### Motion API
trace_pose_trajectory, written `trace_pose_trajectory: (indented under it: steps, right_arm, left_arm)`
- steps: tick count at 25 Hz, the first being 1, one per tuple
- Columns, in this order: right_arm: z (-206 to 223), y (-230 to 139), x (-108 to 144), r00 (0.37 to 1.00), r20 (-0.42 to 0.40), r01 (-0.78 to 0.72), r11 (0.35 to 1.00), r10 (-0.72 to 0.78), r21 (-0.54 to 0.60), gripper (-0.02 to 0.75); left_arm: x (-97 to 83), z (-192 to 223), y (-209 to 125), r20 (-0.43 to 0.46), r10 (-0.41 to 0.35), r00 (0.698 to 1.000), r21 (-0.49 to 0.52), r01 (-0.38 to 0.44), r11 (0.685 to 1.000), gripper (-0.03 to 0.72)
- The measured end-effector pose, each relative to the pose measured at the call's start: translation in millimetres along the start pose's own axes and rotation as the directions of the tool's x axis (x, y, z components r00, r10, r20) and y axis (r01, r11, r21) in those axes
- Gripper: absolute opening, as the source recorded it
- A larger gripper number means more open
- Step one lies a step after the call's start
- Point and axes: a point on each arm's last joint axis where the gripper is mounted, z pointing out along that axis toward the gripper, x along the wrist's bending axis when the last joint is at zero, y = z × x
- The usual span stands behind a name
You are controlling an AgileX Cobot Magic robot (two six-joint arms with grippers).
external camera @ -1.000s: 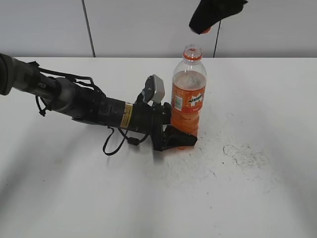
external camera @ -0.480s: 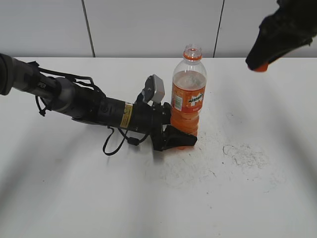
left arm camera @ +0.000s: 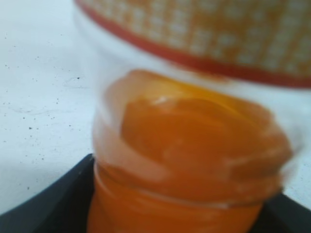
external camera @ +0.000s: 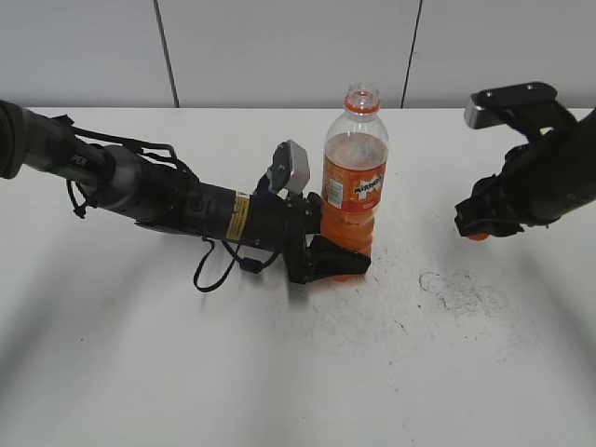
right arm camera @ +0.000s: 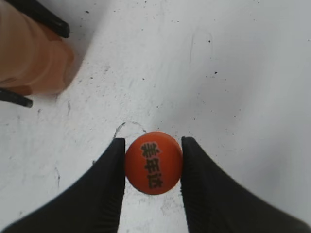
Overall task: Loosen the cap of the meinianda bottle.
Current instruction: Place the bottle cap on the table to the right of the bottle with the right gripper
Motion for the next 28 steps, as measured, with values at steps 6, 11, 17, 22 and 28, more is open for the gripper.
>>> trace_pose_trajectory:
  steps: [6,11,17,22,28]
  right_arm:
    - [43,-28,11,0.998,0.062,0.012,1.0,-0.011,-0.004,0.261]
    - [63,-36,15,0.998,0.063,0.007,0.999,-0.01,0.036,0.261]
    - [72,-38,12,0.996,0.087,-0.012,1.0,0.01,0.023,0.26]
    - [74,-38,11,0.996,0.094,-0.012,1.0,0.01,0.019,0.26]
    - [75,-38,11,0.995,0.096,-0.039,0.999,0.038,0.015,0.418]
  left_arm:
    - [0.1,0,0,-0.001,0.0,1.0,0.001,0.0,1.0,0.561]
    - [0.1,0,0,-0.001,0.0,1.0,0.001,0.0,1.0,0.561]
    - [0.1,0,0,-0.001,0.0,1.0,0.001,0.0,1.0,0.561]
    - [0.1,0,0,-0.001,0.0,1.0,0.001,0.0,1.0,0.561]
    - [0.2,0,0,-0.002,0.0,1.0,0.002,0.0,1.0,0.561]
